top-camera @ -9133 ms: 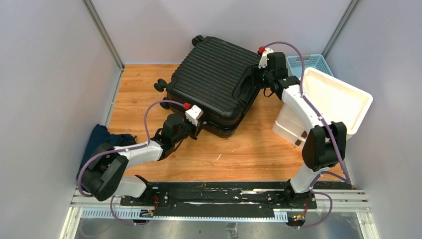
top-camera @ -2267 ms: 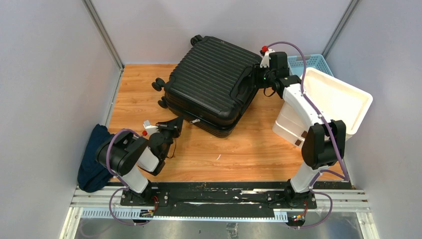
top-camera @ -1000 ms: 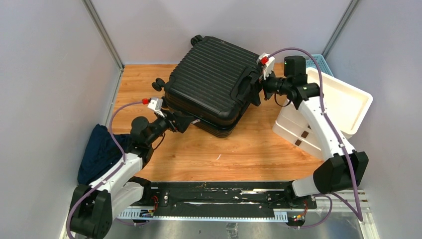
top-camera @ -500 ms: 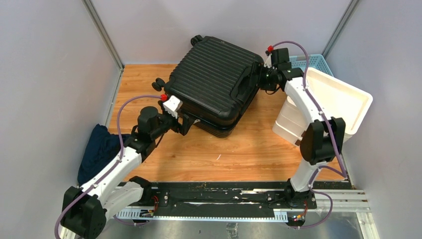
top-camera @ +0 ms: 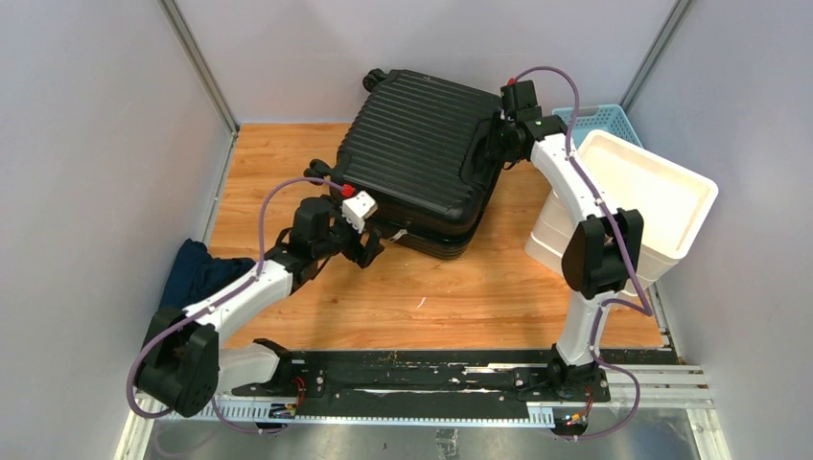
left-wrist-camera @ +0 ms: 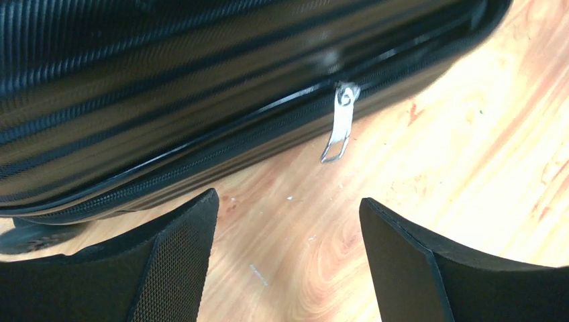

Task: Open, take out, and arrange the luggage
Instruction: Unzip the luggage at the center of the board.

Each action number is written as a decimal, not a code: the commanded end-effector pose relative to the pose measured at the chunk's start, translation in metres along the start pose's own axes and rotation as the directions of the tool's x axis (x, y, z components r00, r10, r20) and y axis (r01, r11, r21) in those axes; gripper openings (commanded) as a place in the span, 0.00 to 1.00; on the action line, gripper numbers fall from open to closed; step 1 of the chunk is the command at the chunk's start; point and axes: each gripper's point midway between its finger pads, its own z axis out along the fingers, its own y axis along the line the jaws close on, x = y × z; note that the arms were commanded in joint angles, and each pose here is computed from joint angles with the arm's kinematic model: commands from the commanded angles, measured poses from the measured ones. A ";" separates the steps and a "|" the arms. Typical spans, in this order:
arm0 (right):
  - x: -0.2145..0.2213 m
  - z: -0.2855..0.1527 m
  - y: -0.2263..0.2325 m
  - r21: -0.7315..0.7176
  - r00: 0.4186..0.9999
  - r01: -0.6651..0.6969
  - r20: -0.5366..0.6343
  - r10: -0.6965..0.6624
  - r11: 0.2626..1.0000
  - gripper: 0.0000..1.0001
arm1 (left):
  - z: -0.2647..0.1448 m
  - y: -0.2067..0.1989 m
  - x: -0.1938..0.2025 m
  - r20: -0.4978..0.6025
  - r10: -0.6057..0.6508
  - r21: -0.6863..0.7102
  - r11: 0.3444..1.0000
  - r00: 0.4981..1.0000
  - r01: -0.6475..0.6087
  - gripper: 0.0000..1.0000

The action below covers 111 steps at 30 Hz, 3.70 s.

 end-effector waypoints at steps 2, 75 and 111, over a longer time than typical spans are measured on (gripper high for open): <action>-0.013 0.021 -0.024 0.094 0.996 0.086 0.002 -0.087 0.992 0.31 | 0.017 -0.005 -0.021 0.039 0.079 -0.003 0.997 0.996 -0.079 0.83; 0.008 0.029 -0.022 0.060 0.998 0.057 -0.044 -0.054 0.997 0.32 | 0.062 -0.017 -0.022 -0.110 0.085 -0.536 0.834 0.990 -0.131 0.00; -0.031 -0.010 -0.025 0.037 0.997 0.024 0.072 -0.026 0.999 0.26 | 0.007 0.023 0.007 0.080 -0.181 -0.431 0.880 0.980 0.198 0.00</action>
